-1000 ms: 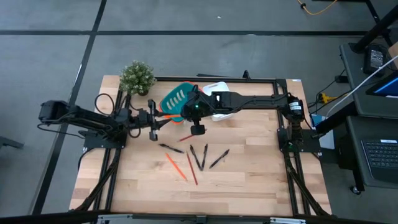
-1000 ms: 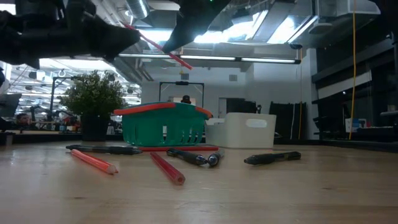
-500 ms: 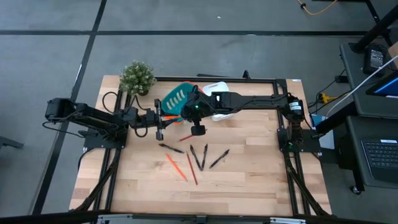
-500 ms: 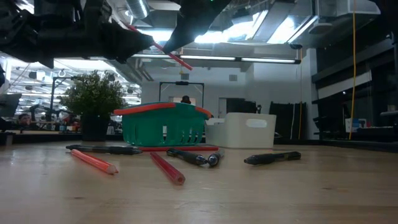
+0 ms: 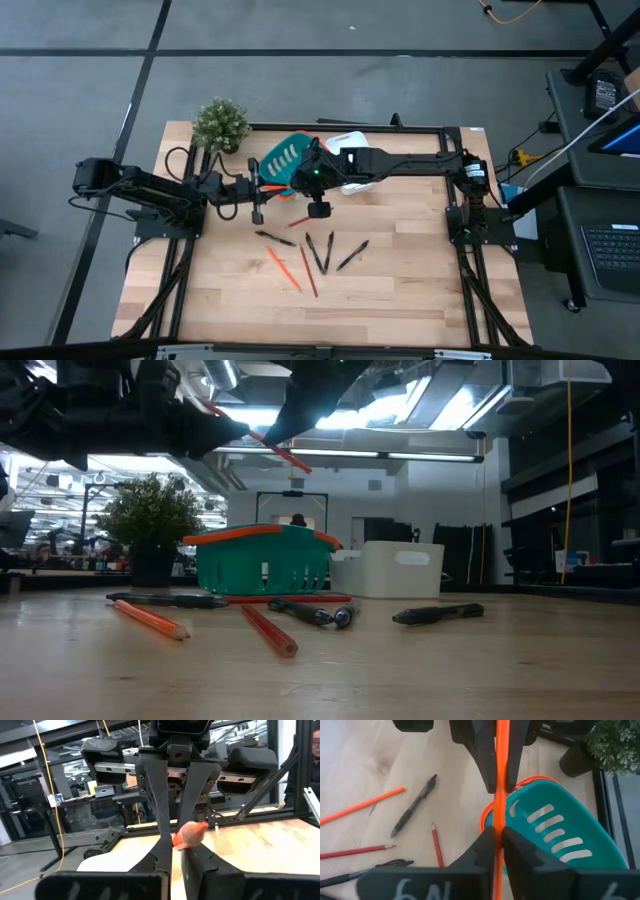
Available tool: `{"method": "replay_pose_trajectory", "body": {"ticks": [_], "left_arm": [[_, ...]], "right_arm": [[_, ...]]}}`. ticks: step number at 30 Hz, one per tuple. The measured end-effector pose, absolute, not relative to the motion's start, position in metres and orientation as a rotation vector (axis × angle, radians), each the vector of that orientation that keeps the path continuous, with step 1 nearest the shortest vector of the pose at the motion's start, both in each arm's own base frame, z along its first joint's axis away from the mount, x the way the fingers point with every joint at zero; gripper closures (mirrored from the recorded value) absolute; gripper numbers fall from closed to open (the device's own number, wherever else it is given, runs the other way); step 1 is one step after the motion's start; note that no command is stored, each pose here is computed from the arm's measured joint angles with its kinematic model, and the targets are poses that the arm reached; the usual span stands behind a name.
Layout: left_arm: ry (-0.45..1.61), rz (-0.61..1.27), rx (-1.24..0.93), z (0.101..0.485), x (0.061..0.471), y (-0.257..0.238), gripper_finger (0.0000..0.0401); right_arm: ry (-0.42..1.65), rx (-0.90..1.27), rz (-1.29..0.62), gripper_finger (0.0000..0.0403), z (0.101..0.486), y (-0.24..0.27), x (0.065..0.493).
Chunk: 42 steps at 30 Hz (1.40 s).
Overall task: Sort pens & pencils
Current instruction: Put the orange pencil into the green basket
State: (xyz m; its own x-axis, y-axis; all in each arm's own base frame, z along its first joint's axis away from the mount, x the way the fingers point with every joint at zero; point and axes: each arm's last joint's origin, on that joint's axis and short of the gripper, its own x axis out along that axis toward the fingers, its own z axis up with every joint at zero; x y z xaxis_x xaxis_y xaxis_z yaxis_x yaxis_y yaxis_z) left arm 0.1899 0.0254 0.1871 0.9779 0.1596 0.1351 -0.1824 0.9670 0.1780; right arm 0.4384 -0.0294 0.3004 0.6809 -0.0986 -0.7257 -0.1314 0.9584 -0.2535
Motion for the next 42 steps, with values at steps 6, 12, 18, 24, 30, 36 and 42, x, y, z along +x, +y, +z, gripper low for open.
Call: {"method": "replay_pose_trajectory", "body": {"ticks": [6,12,18,24,30,36,42], "left_arm": [[-0.108,0.194,0.193,0.186,0.189,0.029,0.0387],[-0.099,0.253,0.203,0.186,0.187,0.040,0.0388],[-0.078,0.318,0.204,0.185,0.185,0.053,0.0388],[0.094,0.358,0.180,0.197,0.202,0.071,0.0388],[0.365,0.348,0.156,0.225,0.221,0.084,0.0388],[0.585,0.355,0.133,0.261,0.225,0.087,0.0388],[0.790,0.335,0.065,0.277,0.227,0.087,0.0388]], "right_arm": [[0.881,-0.322,-0.036,0.0302,0.297,-0.031,0.435],[1.036,-0.294,-0.163,0.0251,0.289,-0.036,0.423],[1.189,-0.193,-0.235,0.0248,0.277,-0.042,0.408],[1.306,-0.136,-0.247,0.0258,0.246,-0.044,0.397],[1.413,-0.102,-0.270,0.0264,0.220,-0.043,0.385],[1.459,-0.114,-0.283,0.0265,0.205,-0.044,0.376],[1.463,-0.127,-0.280,0.0264,0.200,-0.046,0.375]]}}
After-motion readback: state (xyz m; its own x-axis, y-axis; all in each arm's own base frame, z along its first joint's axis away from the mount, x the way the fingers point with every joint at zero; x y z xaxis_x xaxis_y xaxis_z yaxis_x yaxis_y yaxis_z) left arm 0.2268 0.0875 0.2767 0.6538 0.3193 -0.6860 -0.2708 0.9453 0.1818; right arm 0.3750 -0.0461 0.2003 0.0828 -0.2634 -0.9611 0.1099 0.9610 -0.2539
